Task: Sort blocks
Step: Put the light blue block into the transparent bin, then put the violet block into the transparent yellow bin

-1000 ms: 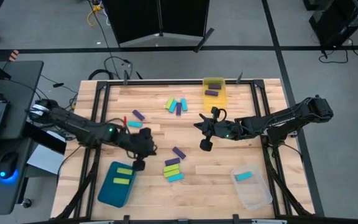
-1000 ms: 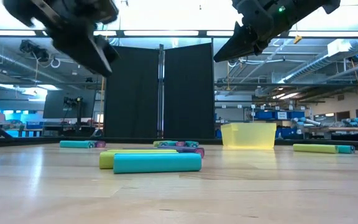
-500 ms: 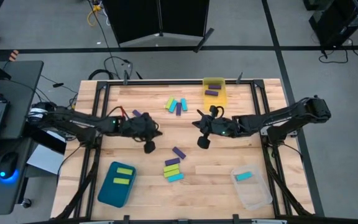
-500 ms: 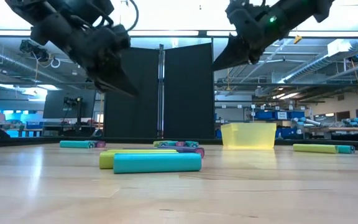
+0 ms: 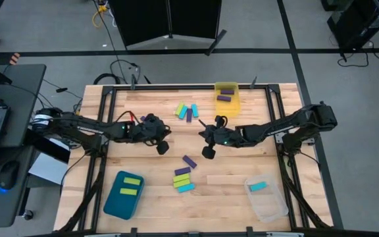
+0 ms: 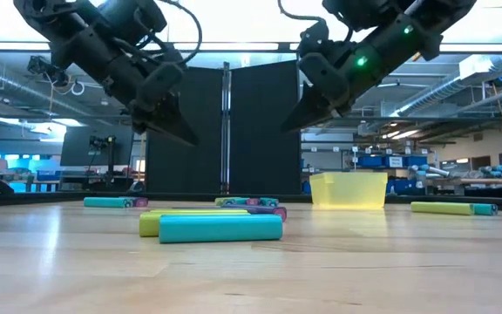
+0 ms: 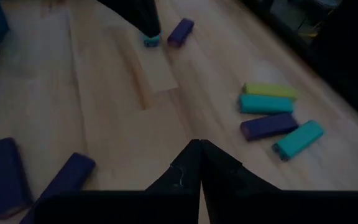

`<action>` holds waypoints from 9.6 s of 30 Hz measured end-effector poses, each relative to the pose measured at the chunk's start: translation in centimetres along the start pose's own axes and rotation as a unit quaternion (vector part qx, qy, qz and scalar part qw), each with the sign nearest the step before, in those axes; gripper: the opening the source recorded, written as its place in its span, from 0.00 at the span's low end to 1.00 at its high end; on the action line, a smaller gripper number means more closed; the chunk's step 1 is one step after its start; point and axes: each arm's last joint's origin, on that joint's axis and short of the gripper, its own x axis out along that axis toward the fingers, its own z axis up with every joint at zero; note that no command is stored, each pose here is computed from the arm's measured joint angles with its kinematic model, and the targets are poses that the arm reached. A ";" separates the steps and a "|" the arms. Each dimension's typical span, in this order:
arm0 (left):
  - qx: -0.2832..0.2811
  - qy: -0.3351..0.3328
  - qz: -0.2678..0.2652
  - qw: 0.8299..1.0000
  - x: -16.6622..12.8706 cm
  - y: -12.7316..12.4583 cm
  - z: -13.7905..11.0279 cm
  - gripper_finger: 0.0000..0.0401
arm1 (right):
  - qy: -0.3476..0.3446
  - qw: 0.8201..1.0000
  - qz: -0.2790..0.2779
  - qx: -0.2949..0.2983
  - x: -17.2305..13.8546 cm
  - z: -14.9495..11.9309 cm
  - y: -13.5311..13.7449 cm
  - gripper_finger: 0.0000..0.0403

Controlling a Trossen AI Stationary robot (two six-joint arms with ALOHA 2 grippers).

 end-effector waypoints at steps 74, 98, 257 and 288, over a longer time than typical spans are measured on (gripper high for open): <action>-0.105 -0.108 -0.015 0.989 1.8 4.0 -3.1 0.02 | -0.061 0.984 -0.015 0.167 3.5 1.6 -6.4 0.31; -0.105 -0.110 -0.001 0.988 1.8 4.0 -3.1 0.02 | 0.036 0.970 -0.105 0.214 3.0 4.9 -8.5 0.58; -0.053 -0.095 0.016 0.994 1.9 4.1 -3.4 0.02 | 0.490 0.856 0.154 -0.055 -18.5 -13.7 9.0 0.30; -0.054 -0.095 0.016 0.994 1.9 4.1 -3.4 0.02 | 0.180 0.970 0.131 0.099 -9.9 1.2 6.3 0.52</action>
